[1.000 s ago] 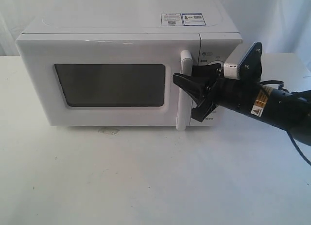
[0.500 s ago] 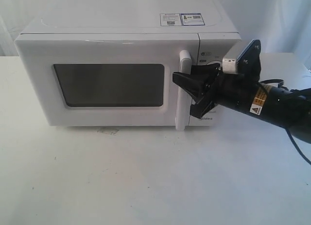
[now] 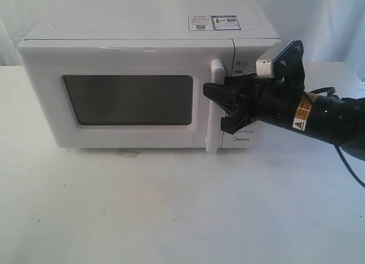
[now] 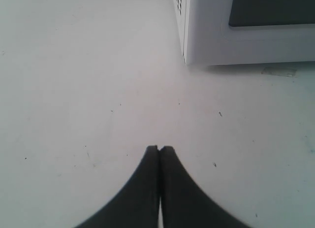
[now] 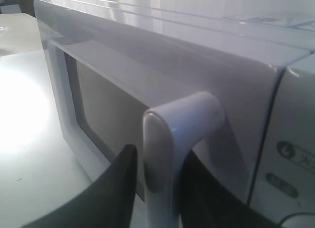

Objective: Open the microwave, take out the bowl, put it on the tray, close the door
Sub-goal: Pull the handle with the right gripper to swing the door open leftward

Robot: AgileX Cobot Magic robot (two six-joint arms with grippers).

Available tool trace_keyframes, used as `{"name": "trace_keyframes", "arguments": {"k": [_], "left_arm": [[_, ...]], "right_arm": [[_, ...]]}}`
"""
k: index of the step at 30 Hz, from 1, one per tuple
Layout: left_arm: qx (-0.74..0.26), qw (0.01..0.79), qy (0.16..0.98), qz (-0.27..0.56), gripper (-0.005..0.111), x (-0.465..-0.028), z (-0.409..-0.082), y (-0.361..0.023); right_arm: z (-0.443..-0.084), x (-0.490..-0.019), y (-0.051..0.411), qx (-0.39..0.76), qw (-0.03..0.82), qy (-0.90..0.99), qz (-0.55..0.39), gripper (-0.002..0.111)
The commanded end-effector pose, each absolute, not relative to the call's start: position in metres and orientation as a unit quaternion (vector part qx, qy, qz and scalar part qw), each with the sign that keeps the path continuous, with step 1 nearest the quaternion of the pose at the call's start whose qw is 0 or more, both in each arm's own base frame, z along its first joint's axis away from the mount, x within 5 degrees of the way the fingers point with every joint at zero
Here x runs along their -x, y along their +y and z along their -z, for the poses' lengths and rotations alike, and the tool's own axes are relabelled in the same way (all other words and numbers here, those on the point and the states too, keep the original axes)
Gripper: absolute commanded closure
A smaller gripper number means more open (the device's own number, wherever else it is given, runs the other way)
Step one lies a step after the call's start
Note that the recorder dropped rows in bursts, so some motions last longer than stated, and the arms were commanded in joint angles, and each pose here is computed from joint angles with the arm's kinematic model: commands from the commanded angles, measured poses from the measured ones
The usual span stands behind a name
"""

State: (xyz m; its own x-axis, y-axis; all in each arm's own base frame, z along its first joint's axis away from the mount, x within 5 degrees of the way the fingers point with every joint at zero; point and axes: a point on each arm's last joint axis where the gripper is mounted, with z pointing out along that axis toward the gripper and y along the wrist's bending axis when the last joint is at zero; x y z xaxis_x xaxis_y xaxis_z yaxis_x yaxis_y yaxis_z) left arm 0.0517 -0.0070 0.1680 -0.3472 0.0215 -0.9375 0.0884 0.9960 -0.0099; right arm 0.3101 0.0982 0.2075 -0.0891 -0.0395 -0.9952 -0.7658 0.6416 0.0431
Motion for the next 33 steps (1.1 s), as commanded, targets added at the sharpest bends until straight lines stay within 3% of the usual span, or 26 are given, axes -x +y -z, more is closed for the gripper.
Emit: {"name": "trace_keyframes", "arguments": {"k": [1, 33], "left_arm": [[-0.027, 0.57, 0.821, 0.034, 0.107, -0.051, -0.167, -0.007], [-0.027, 0.57, 0.821, 0.034, 0.107, -0.051, -0.167, -0.007]], "right_arm": [[-0.22, -0.279, 0.128, 0.425, 0.577, 0.578, -0.39, 0.108], [-0.229, -0.245, 0.143, 0.46, 0.551, 0.559, -0.415, 0.108]]}}
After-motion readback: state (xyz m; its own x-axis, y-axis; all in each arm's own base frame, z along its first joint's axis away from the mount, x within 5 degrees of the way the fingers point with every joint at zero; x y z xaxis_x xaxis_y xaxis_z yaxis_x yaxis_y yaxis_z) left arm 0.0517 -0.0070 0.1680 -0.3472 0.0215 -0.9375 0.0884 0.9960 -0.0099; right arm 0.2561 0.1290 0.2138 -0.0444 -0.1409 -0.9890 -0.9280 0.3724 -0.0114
